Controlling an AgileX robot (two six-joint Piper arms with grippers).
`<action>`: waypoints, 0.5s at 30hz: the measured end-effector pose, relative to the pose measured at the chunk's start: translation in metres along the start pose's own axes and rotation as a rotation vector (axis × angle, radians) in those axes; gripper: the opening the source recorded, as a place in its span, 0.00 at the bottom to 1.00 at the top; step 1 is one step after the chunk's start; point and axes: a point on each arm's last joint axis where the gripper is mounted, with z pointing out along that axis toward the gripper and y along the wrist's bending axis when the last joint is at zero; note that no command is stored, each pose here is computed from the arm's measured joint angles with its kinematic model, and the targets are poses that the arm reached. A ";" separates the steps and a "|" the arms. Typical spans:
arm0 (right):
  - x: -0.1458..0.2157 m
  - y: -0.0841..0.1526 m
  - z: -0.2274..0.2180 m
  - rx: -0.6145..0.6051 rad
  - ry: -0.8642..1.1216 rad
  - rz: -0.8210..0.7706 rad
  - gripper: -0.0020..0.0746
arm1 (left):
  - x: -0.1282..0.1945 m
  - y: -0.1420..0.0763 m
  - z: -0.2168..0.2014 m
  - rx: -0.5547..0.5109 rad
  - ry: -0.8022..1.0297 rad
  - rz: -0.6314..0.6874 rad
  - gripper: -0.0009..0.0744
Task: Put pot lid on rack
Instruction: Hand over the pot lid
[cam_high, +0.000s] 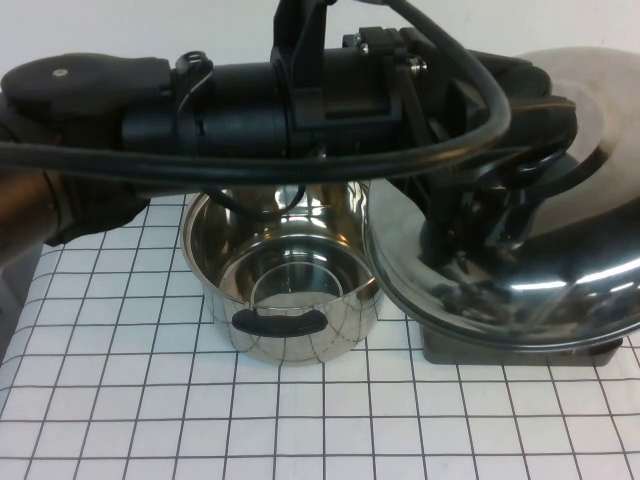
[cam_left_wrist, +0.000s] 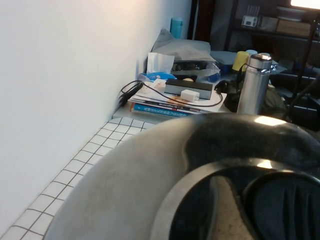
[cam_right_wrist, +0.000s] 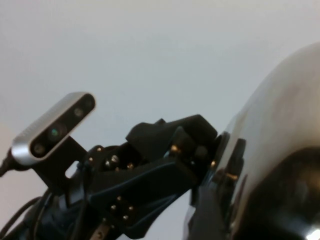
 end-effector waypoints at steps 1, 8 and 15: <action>0.000 -0.001 0.001 0.003 0.002 -0.009 0.65 | 0.000 0.000 0.000 0.000 0.000 0.000 0.45; -0.001 -0.003 0.005 -0.016 0.013 -0.048 0.45 | 0.000 0.001 0.000 -0.010 0.002 0.011 0.45; -0.003 -0.002 0.005 -0.023 0.007 -0.115 0.40 | 0.001 0.002 0.000 -0.018 0.007 0.025 0.45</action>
